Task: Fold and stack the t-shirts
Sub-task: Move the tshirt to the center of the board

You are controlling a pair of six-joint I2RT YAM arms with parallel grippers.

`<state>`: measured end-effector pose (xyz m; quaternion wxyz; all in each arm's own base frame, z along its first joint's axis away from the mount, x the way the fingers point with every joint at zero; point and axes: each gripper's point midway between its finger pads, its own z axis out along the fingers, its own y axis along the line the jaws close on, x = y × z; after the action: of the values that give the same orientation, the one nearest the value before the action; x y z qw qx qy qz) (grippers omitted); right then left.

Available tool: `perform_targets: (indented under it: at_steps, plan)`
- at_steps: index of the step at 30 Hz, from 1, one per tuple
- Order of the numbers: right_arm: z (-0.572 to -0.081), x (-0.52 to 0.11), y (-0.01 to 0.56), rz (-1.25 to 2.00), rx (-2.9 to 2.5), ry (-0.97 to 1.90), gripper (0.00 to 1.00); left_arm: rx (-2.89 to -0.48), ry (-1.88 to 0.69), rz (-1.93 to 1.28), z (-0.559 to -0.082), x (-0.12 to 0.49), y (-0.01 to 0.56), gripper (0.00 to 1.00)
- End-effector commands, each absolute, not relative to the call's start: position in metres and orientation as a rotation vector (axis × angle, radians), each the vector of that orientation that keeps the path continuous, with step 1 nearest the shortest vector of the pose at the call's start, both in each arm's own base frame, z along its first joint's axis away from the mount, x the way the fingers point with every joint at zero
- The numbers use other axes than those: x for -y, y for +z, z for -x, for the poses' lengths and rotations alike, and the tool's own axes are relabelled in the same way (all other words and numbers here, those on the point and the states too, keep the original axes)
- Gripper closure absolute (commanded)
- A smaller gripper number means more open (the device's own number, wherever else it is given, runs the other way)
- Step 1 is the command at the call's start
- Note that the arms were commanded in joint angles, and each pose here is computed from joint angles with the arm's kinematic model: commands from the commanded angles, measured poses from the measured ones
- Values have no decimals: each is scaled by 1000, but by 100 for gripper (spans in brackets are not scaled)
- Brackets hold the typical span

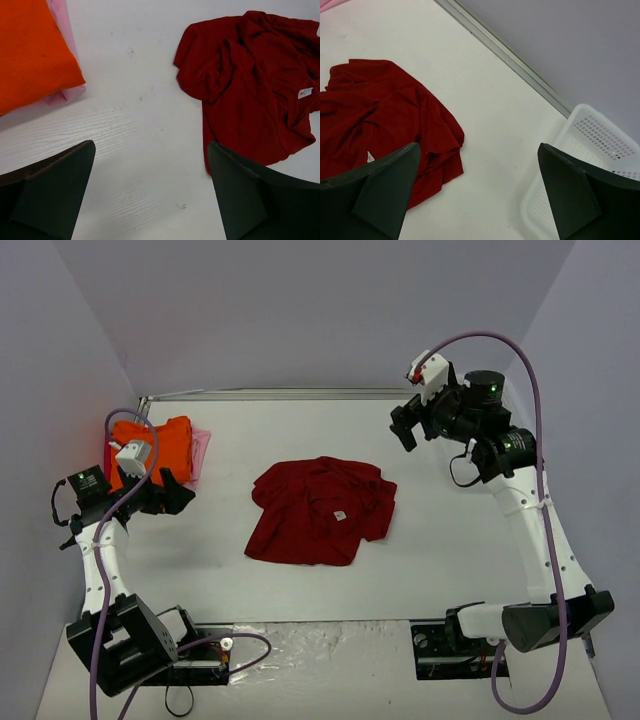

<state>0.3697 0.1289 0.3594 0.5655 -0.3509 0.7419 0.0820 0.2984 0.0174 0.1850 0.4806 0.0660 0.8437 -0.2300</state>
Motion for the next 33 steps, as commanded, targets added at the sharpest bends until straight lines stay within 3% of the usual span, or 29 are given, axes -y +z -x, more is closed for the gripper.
perform_targets:
  at_steps: [1, 3, 7, 13, 33]
  plan:
    - [-369, -133, 337, 855, -1785, 226, 0, -1991, -510, -239, -303, -18, 211, 6]
    - [-358, -142, 319, 921, -1830, 307, 0, -1995, -514, -239, -303, -18, 210, 6]
    - [-337, -175, 265, 1069, -1966, 497, 11, -2004, -532, -235, -305, -17, 207, 6]
    - [-323, -209, 190, 1260, -2132, 459, 16, -2017, -534, -227, -306, -19, 204, 6]
    - [-352, -287, 110, 1519, -2187, 406, 23, -2048, -543, -228, -306, -20, 195, 6]
